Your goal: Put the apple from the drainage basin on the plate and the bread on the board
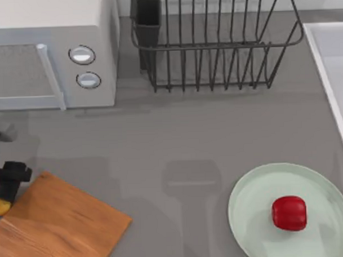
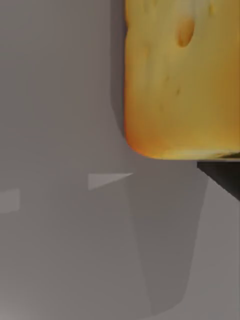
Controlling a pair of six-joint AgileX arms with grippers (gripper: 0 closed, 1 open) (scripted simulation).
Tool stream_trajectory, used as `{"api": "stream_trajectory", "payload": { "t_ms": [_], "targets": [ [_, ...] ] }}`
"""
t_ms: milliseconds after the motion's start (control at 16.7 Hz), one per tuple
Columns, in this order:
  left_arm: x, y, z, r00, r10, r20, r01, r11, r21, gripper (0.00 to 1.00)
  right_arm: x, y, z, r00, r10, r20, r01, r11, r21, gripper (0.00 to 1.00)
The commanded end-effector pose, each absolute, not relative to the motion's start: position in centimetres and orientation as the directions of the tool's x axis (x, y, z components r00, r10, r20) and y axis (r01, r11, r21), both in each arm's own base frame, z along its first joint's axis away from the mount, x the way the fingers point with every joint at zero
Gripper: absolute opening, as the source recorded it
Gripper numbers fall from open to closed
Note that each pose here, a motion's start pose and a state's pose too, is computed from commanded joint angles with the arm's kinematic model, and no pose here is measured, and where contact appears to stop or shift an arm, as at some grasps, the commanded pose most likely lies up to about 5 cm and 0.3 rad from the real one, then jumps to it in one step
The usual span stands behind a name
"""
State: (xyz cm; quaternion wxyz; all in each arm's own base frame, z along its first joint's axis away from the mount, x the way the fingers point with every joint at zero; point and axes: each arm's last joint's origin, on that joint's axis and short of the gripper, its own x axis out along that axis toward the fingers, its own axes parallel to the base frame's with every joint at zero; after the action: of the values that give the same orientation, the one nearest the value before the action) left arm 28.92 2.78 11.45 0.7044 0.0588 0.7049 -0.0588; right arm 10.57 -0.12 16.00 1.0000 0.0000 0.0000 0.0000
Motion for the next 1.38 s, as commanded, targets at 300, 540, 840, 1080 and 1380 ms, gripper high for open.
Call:
{"api": "stream_trajectory", "payload": {
  "t_ms": [300, 540, 840, 1080, 1380],
  "targets": [
    [29.4, 2.8, 12.9, 0.02, 0.001, -1.0, 0.166, 0.986, 0.004, 0.0, 10.6, -0.1, 16.0, 1.0, 0.0, 0.0, 0.0, 1.0, 0.0, 1.0],
    [29.5, 2.8, 16.9, -0.011, 0.0, -1.0, 0.169, 0.986, -0.002, 0.0, 10.6, -0.1, 16.0, 1.0, 0.0, 0.0, 0.0, 1.0, 0.0, 1.0],
    [29.0, 2.8, 21.7, 0.009, 0.0, -1.0, 0.168, 0.986, 0.001, 0.0, 10.6, -0.1, 16.0, 1.0, 0.0, 0.0, 0.0, 1.0, 0.0, 1.0],
    [29.0, 2.8, 21.6, 0.006, 0.0, -1.0, 0.168, 0.986, 0.001, 0.0, 10.6, -0.1, 16.0, 1.0, 0.0, 0.0, 0.0, 1.0, 0.0, 1.0],
    [29.0, 2.1, 21.4, -0.006, 0.001, -1.0, 0.091, 0.996, 0.001, 0.0, 10.6, -0.1, 16.0, 1.0, 0.0, 0.0, 0.0, 1.0, 0.0, 1.0]
  ]
}}
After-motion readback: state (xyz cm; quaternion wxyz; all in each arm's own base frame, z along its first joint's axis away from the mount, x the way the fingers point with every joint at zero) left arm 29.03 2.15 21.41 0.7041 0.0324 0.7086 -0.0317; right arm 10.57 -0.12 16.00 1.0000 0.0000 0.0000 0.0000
